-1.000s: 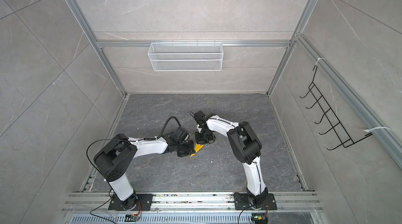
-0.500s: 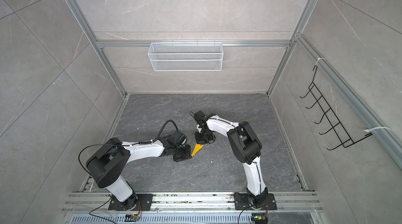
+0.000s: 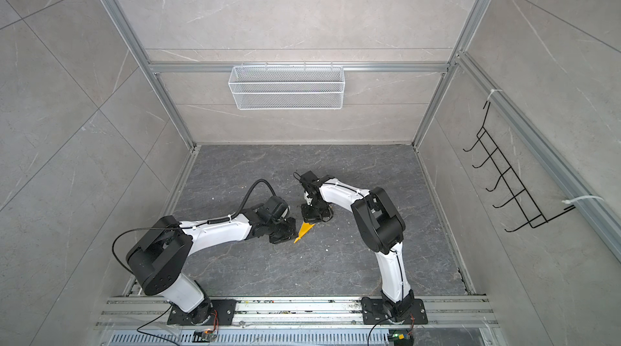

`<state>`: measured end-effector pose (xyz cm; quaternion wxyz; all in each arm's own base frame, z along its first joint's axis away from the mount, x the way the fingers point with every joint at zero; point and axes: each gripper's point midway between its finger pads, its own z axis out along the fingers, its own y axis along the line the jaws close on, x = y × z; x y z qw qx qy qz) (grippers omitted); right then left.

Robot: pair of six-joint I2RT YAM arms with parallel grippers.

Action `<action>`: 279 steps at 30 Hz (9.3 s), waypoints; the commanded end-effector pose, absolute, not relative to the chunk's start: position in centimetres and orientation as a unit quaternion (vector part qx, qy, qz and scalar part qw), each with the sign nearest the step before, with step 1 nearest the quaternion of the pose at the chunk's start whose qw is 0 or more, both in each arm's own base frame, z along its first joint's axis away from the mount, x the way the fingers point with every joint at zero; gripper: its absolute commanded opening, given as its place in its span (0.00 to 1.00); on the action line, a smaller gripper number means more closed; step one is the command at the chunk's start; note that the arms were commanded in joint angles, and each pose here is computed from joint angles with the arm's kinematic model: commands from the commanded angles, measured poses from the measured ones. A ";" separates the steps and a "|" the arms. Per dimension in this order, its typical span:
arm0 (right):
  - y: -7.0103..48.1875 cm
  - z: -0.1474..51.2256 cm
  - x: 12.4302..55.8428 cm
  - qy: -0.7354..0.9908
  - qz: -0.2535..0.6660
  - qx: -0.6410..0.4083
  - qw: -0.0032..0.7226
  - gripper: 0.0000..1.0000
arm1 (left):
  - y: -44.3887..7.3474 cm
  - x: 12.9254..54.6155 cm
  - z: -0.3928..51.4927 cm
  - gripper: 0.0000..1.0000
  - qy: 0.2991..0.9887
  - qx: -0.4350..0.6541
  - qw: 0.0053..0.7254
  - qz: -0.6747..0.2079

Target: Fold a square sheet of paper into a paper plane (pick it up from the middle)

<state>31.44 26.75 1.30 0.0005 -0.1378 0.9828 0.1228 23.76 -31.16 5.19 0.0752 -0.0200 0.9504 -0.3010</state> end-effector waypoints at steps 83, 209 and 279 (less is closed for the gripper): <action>25.1 5.1 32.6 0.980 -0.143 0.033 0.137 0.44 | -11.4 28.6 7.8 0.91 0.939 -0.158 0.241 -0.186; 35.1 3.1 31.7 0.906 0.416 -0.067 0.049 0.32 | -24.9 31.6 4.1 0.60 0.946 -0.096 0.138 -0.279; 35.3 2.8 31.7 0.905 0.419 -0.056 0.039 0.13 | -25.5 28.7 4.8 0.50 0.946 -0.050 0.099 -0.306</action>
